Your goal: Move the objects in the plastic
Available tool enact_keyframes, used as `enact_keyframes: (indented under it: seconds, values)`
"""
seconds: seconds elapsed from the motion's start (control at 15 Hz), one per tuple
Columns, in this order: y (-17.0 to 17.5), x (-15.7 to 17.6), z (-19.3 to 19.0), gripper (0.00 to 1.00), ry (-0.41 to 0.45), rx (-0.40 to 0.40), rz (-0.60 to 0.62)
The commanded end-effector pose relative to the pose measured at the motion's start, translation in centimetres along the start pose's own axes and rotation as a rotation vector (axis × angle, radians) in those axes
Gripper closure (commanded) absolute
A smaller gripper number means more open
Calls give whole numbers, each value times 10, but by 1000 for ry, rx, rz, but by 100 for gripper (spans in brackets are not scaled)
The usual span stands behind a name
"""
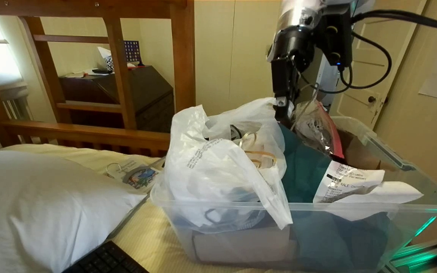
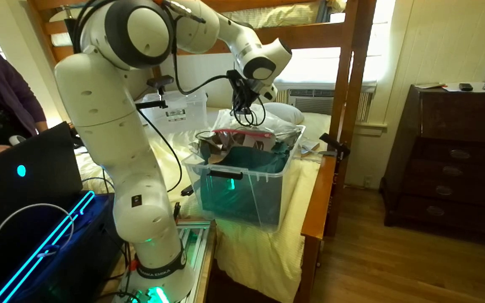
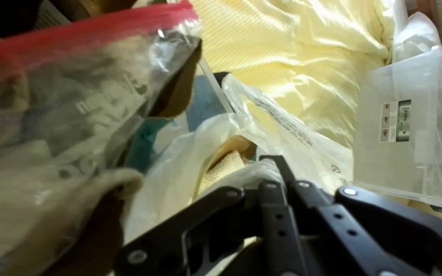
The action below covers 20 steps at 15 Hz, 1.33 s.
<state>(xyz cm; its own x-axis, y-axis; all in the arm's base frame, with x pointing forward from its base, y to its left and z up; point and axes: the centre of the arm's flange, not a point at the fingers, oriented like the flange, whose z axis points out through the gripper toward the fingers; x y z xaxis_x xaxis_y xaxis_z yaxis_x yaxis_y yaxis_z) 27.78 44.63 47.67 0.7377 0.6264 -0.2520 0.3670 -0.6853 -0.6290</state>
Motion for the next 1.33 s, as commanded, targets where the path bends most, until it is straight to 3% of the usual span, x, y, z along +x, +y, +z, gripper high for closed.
enact_keyframes:
  seconds: [0.0,0.13,0.2,0.27,0.4,0.47,0.67,1.0,1.13,1.27]
  values:
    - [41,12,24,100,-105,20,48]
    - [50,18,34,98,-131,12,60]
    - [51,19,35,73,-136,5,68]
    - [44,18,32,73,-128,-9,73]
    - [30,10,19,63,-110,-77,90]
    - [21,1,8,55,-101,-162,99]
    - [-4,-20,-25,35,-76,-315,116]
    - [-32,-41,-56,1,45,-567,133]
    - [-36,-42,-62,0,122,-655,138]
    - [-38,-38,-65,0,208,-684,120]
